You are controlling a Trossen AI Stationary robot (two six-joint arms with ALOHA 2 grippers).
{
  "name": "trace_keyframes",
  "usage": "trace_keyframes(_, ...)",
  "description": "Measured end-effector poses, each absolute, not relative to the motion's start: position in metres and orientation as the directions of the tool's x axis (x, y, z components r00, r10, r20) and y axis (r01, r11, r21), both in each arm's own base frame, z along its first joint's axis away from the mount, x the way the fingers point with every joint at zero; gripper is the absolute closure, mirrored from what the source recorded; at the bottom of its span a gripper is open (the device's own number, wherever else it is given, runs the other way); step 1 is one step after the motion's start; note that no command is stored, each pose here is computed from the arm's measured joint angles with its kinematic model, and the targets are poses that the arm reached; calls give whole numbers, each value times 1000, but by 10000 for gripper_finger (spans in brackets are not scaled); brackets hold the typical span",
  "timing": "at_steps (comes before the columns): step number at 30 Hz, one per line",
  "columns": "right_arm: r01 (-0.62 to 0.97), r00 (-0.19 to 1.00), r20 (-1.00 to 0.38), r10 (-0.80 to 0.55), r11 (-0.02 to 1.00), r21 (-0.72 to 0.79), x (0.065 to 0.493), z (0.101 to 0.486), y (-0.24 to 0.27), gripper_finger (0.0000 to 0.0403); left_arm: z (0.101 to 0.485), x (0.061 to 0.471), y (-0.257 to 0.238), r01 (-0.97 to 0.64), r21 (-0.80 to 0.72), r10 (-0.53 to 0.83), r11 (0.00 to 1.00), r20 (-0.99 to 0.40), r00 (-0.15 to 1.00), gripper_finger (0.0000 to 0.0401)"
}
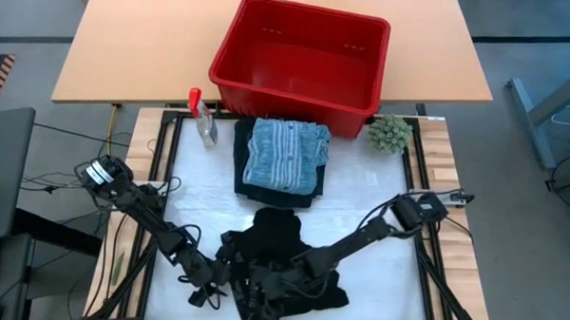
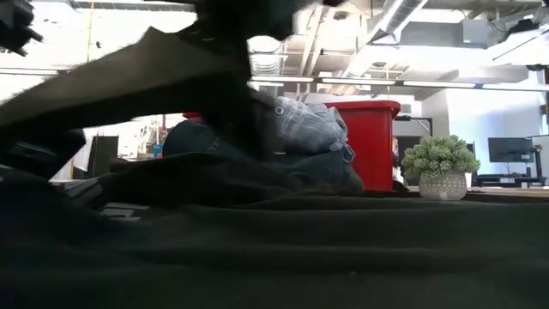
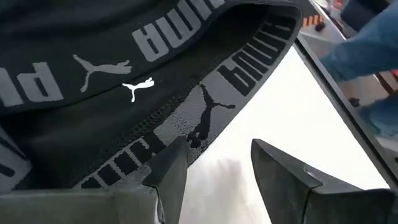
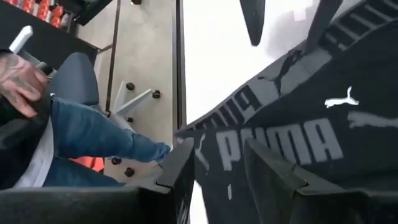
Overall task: Fold Laundry from Bin
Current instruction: Fold the black underwear from the red laundry
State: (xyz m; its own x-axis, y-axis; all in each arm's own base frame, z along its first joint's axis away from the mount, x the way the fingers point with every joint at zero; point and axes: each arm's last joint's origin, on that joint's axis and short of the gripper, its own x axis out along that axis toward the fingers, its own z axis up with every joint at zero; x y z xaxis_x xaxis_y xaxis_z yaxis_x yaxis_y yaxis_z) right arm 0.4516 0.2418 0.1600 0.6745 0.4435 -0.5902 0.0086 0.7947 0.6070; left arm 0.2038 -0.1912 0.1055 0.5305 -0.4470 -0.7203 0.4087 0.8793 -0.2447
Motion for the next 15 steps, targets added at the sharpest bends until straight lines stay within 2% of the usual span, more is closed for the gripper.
trace_keyframes(15,27,687,-615,388,831,555,456,154,260,239,104,203,-191,463,-226,-465,857,-726,506,235)
